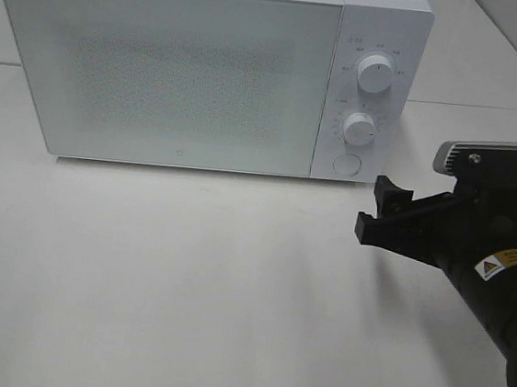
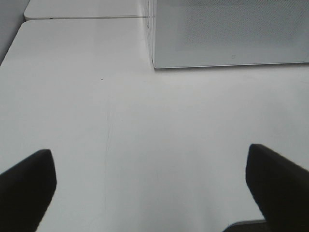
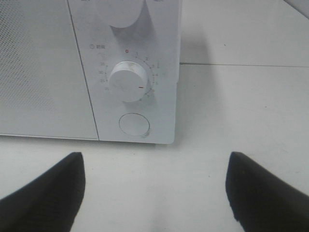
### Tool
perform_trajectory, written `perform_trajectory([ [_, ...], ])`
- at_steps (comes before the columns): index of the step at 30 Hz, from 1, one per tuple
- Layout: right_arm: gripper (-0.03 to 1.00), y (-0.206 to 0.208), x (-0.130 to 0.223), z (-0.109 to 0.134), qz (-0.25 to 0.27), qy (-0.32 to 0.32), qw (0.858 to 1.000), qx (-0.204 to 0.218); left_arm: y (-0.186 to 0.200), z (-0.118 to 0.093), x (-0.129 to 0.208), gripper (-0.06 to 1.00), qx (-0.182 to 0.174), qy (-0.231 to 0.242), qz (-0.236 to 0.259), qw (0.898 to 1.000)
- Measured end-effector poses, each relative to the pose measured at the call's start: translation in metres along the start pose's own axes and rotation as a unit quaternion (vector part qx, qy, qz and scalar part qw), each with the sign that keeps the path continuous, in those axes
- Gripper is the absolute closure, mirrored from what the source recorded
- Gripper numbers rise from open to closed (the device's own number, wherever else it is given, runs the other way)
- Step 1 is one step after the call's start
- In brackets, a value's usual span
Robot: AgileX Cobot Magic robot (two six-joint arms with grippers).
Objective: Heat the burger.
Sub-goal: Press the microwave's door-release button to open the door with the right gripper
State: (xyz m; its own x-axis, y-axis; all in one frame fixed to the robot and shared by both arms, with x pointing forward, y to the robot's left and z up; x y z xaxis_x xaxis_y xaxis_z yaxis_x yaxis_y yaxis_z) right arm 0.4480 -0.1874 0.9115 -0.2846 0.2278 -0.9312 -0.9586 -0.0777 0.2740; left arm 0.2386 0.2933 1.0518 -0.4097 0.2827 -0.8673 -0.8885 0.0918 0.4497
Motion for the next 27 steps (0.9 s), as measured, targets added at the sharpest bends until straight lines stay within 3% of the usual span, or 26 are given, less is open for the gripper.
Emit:
perform_trajectory([
  [13, 0.20, -0.012, -0.001, 0.016, 0.004, -0.006, 1.000, -0.003, 0.000, 0.000, 0.000, -0.05, 0.000, 0.000, 0.000, 1.000],
  [18, 0.26, -0.013, -0.001, 0.018, 0.003, -0.027, 1.000, -0.004, 0.000, 0.000, 0.000, -0.05, 0.000, 0.000, 0.000, 1.000],
  [23, 0.41, -0.013, -0.001, 0.018, 0.004, -0.124, 0.992, -0.003, 0.000, 0.000, 0.000, -0.05, 0.000, 0.000, 0.000, 1.000],
  [24, 0.44, -0.013, -0.001, 0.018, 0.004, -0.189, 0.982, -0.003, 0.000, 0.000, 0.000, -0.05, 0.000, 0.000, 0.000, 1.000],
  [25, 0.44, -0.013, -0.001, 0.018, 0.004, -0.189, 0.982, -0.003, 0.000, 0.000, 0.000, -0.05, 0.000, 0.000, 0.000, 1.000],
  [26, 0.52, -0.013, -0.001, 0.018, 0.004, -0.219, 0.976, -0.003, 0.000, 0.000, 0.000, -0.05, 0.000, 0.000, 0.000, 1.000],
  [27, 0.61, -0.013, -0.001, 0.018, 0.004, -0.297, 0.955, -0.003, 0.000, 0.000, 0.000, -0.05, 0.000, 0.000, 0.000, 1.000],
])
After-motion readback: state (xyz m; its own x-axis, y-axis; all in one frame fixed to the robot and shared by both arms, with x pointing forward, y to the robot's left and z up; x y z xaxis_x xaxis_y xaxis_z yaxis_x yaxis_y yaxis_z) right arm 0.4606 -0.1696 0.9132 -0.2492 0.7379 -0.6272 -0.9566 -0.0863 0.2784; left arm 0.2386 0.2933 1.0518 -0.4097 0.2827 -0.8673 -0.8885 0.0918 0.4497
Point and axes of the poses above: a point on each arm's last joint axis where the gripper is mounted, y pointing back along that axis away from the gripper, z along the wrist's bending axis when the last joint is at zero, x = y × z, the point moved 1 cm from there along -y, pointing out along that axis toward the gripper, and after that the axes turned 15 degrees about -y, right-handed, at the moved point
